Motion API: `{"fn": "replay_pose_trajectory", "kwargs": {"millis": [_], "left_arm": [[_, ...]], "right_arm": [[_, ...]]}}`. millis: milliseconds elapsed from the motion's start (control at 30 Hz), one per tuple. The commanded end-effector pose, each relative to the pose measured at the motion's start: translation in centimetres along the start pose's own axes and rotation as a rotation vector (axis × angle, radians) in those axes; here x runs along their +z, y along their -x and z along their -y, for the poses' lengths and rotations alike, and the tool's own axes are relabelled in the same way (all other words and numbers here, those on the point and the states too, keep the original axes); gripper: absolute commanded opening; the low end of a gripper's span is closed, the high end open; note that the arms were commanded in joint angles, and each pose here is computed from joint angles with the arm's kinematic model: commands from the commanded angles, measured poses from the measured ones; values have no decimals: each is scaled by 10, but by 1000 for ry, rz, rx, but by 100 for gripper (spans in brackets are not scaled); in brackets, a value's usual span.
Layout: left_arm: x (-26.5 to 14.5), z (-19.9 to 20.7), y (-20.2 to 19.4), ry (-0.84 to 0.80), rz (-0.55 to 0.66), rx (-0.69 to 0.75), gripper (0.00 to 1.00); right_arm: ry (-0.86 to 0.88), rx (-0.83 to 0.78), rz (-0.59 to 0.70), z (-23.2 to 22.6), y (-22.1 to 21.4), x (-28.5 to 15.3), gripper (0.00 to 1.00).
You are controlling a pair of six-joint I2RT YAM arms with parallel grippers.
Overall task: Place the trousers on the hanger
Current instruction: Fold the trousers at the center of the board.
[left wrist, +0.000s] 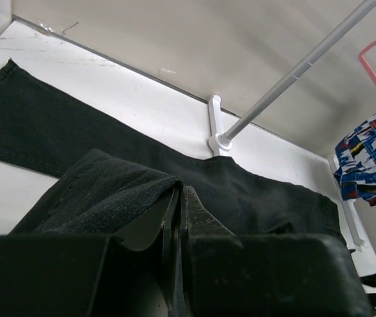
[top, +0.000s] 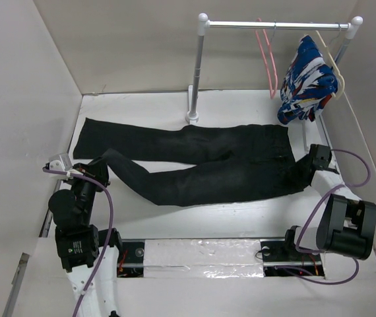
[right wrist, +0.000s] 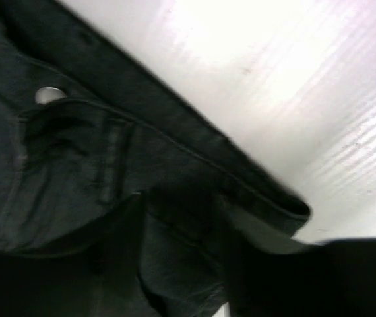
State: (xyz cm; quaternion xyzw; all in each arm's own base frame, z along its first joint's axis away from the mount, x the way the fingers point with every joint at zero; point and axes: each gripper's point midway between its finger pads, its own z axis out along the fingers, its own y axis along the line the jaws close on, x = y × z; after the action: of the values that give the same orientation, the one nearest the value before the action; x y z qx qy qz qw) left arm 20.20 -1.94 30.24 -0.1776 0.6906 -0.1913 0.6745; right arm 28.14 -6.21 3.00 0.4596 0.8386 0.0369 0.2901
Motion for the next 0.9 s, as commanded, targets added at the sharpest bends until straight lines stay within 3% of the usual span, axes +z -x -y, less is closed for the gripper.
{"fn": "replay_pose_trajectory", "kwargs": {"millis": [0,33,133,333,600,700,800,833,867], "left_arm": [[0,8,15,-40,71,35,0],[1,7,15,-37,69,34,0],[2,6,14,-31,67,33,0],[1,3,16,-15,80,31,0],[3,2,15,-11,79,27,0],[2,1,14,-9,78,27,0],[2,1,15,-8,82,27,0],[2,1,15,-7,81,27,0],[2,1,15,-6,84,26,0]], "right_arm": [[71,-60,97,-25,35,-19,56],[22,-59,124,-14,38,-24,68],[-16,-27,186,3,41,-37,73],[-76,13,143,32,15,-40,68],[-19,36,43,32,-17,-25,59],[-4,41,15,27,-19,-21,52],[6,67,40,24,-14,-23,28],[-8,72,55,26,-12,-26,13],[-46,90,103,32,-3,-30,7]]}}
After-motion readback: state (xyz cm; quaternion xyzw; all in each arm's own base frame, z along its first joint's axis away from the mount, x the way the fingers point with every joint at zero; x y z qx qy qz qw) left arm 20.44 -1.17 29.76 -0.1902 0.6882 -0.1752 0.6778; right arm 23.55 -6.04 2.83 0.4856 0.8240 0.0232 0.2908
